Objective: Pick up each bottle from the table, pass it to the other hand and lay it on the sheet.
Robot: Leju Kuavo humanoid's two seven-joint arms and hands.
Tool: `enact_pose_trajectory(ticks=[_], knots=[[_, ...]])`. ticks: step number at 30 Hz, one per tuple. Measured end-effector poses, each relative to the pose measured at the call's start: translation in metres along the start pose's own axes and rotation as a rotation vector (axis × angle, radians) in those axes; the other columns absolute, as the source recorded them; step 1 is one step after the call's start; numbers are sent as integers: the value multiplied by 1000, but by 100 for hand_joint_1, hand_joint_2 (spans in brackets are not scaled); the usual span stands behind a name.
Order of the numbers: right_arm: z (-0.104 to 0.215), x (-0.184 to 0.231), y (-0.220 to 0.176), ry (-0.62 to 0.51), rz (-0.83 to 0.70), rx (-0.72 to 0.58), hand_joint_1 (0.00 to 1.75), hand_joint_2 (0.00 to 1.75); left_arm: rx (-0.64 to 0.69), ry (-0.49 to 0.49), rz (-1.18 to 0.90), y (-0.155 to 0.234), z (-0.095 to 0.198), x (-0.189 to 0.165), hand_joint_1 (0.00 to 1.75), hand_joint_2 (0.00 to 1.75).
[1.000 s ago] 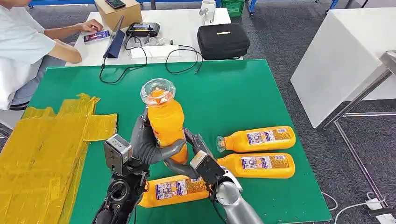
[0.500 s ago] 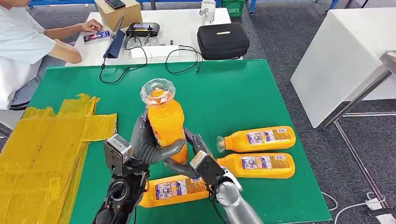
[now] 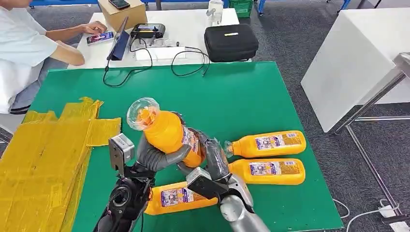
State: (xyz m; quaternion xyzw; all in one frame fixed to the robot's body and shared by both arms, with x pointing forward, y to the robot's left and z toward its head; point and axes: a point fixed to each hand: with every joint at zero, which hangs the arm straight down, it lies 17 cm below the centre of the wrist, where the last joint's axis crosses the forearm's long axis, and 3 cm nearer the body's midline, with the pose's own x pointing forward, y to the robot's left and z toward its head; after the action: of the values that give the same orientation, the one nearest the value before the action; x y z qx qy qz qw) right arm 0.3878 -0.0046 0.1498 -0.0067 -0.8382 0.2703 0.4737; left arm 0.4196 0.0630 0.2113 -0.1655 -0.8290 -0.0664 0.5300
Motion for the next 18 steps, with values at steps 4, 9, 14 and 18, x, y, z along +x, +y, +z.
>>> enact_pose_trajectory(ticks=[4, 9, 14, 18], knots=[[0, 0, 1, 0, -1, 1, 175, 175, 0, 2, 0, 0, 0, -1, 175, 175], [0, 0, 1, 1, -1, 1, 175, 175, -1, 1, 0, 0, 0, -1, 175, 175], [0, 0, 1, 3, -1, 1, 175, 175, 0, 3, 0, 1, 0, -1, 175, 175], [1, -1, 1, 7, -1, 1, 0, 175, 2, 3, -2, 2, 0, -1, 175, 175]])
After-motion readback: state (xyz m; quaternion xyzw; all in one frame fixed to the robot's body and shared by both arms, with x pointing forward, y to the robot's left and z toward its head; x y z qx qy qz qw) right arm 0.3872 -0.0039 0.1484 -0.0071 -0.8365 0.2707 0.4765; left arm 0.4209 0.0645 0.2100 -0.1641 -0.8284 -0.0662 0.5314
